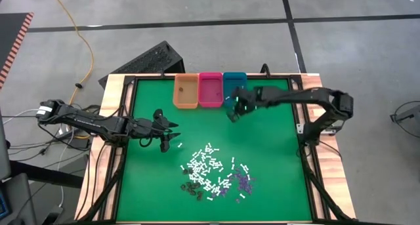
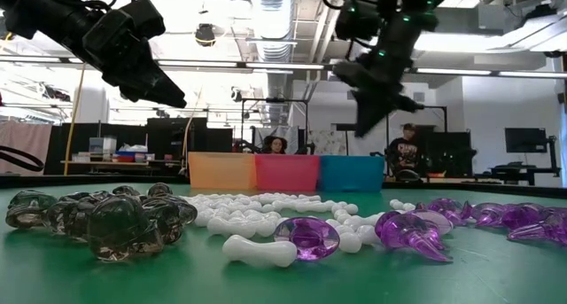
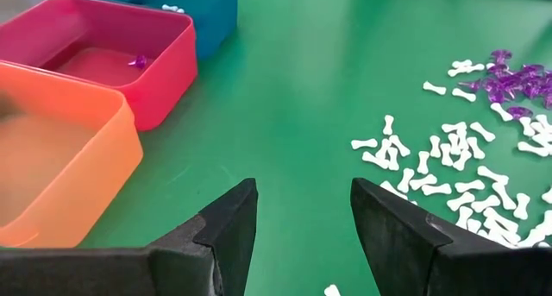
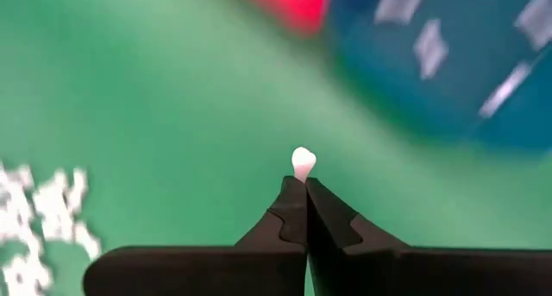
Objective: Sort Halloween decoration
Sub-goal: Put the white bone toy into the blue bin
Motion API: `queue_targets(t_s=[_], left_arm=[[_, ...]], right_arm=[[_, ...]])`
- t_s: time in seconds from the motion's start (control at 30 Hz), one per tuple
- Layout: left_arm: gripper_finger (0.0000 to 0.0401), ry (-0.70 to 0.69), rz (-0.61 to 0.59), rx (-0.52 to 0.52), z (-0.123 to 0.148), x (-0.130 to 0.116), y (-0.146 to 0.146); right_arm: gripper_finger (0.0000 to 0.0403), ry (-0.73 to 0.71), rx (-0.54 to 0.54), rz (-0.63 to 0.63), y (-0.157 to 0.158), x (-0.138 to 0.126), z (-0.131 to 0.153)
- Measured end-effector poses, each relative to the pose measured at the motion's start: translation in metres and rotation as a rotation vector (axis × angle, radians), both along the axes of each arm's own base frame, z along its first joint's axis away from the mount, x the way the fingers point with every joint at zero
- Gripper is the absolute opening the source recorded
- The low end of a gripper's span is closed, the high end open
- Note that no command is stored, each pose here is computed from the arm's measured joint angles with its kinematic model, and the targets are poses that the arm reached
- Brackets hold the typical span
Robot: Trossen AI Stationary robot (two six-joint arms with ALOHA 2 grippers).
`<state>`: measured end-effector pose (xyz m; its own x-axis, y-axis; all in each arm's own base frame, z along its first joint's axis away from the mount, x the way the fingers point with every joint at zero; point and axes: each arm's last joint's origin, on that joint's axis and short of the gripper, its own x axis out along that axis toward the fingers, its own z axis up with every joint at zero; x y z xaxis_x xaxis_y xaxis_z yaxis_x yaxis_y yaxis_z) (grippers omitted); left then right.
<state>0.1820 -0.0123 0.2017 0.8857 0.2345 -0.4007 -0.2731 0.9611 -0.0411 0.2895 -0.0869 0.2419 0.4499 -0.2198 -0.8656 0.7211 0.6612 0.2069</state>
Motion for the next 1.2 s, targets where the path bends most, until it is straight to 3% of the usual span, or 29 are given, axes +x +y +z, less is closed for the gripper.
queue_targets(t_s=[0.23,0.33,0.53,0.67,0.8,1.03,1.2], left_arm=[[0.0179,-0.005,0.008,-0.017,0.0,0.0,0.0],[0.0179,-0.005,0.008,-0.017,0.0,0.0,0.0],[0.0179,-0.005,0.015,-0.015,0.0,0.0,0.0],[0.0179,-0.006,0.017,-0.019,0.0,0.0,0.0],[0.0179,-0.003,0.017,-0.019,0.0,0.0,0.0],[0.0179,-0.004,0.017,-0.02,0.0,0.0,0.0],[0.0179,-0.004,0.018,-0.022,0.0,0.0,0.0]], right_arm=[[0.0032,-0.038,-0.093,-0.115,-0.06,-0.016,0.023],[0.0048,-0.019,-0.091,-0.161,-0.075,-0.022,0.019],[0.0081,0.018,-0.097,-0.091,-0.087,-0.009,-0.004],[0.0111,0.053,-0.079,-0.068,-0.089,0.0,-0.021],[0.0141,0.047,-0.091,-0.063,-0.09,-0.002,-0.017],[0.0155,-0.087,-0.185,-0.035,-0.073,-0.017,0.031],[0.0146,-0.185,-0.232,0.125,-0.035,-0.022,0.063]])
